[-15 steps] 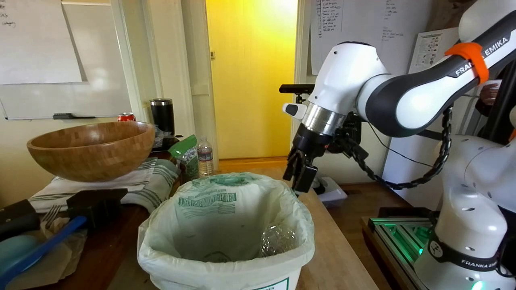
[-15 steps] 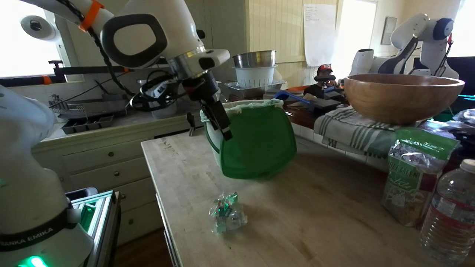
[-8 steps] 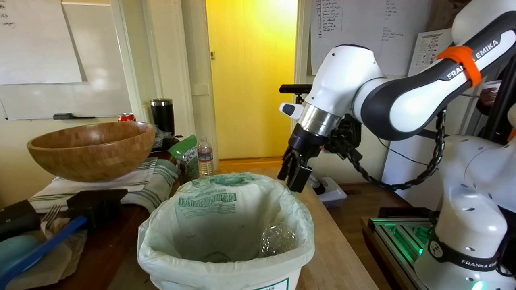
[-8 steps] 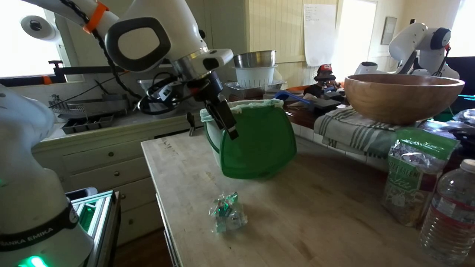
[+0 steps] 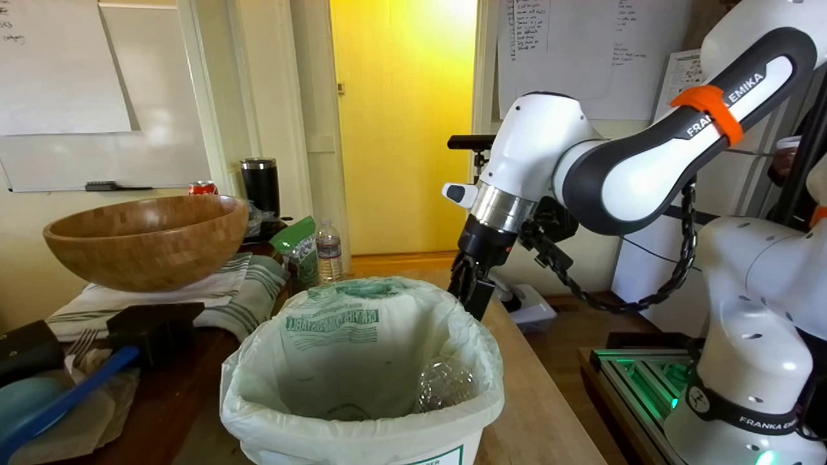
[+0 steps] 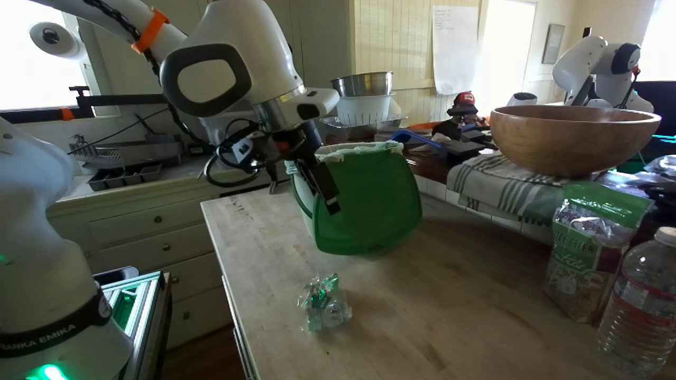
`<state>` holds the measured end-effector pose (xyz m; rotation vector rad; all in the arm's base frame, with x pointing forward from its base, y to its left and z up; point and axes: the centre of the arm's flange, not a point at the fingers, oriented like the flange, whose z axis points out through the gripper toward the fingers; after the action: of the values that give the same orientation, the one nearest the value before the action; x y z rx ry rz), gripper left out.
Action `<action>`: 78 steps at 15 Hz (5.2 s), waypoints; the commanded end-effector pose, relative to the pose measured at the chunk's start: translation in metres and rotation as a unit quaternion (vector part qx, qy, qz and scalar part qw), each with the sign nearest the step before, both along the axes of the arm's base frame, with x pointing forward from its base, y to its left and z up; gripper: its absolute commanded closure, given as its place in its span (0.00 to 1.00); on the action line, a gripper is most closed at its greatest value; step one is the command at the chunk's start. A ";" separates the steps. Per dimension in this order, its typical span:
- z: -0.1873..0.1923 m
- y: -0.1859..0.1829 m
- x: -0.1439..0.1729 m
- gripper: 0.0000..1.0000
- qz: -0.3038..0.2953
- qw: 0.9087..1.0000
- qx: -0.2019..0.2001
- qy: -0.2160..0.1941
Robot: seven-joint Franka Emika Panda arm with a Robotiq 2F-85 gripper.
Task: Close the lid of the bin
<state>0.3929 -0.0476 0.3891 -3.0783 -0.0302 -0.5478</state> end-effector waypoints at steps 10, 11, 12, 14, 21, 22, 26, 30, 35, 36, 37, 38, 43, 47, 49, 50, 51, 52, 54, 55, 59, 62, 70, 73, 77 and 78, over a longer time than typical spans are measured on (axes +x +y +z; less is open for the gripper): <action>-0.026 -0.023 -0.017 0.00 -0.064 0.997 -0.019 -0.025; -0.024 -0.025 -0.017 0.00 -0.071 0.997 -0.024 -0.033; -0.023 -0.027 -0.017 0.00 -0.077 0.996 -0.028 -0.040; -0.019 -0.032 -0.017 0.00 -0.087 0.994 -0.032 -0.050; -0.018 -0.037 -0.013 0.00 -0.099 0.992 -0.077 -0.028; -0.025 -0.039 -0.012 0.00 -0.096 0.992 -0.086 -0.015; -0.047 -0.050 -0.010 0.00 -0.111 0.990 -0.089 -0.012; -0.060 -0.058 -0.003 0.00 -0.168 0.984 -0.050 -0.019; -0.070 -0.063 0.005 0.00 -0.256 0.966 -0.002 -0.047; -0.070 -0.064 0.005 0.00 -0.270 0.961 0.009 -0.053; -0.068 -0.064 0.005 0.00 -0.279 0.958 0.021 -0.061; -0.067 -0.064 0.005 0.00 -0.292 0.953 0.032 -0.070; -0.050 -0.058 0.002 0.00 -0.311 0.945 0.054 -0.088; -0.052 -0.065 0.007 0.00 -0.331 0.938 0.062 -0.080; -0.061 -0.069 0.011 0.00 -0.344 0.934 0.066 -0.065; -0.065 -0.070 0.011 0.00 -0.349 0.932 0.069 -0.060; -0.068 -0.070 0.011 0.00 -0.354 0.931 0.074 -0.056; -0.070 -0.071 0.011 0.00 -0.359 0.929 0.078 -0.054; -0.075 -0.073 0.011 0.01 -0.372 0.922 0.089 -0.054; -0.077 -0.074 0.012 0.09 -0.377 0.919 0.097 -0.053; -0.082 -0.076 0.017 0.48 -0.409 0.901 0.128 -0.063; -0.078 -0.073 0.019 0.67 -0.423 0.891 0.146 -0.079; -0.065 -0.076 0.030 0.89 -0.439 0.867 0.166 -0.167; -0.059 -0.074 0.032 0.81 -0.436 0.861 0.169 -0.200; -0.065 -0.077 0.031 0.45 -0.430 0.871 0.160 -0.176; -0.068 -0.078 0.030 0.39 -0.430 0.874 0.155 -0.167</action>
<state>0.4224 -0.1145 0.3408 -2.4609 1.3224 -1.0071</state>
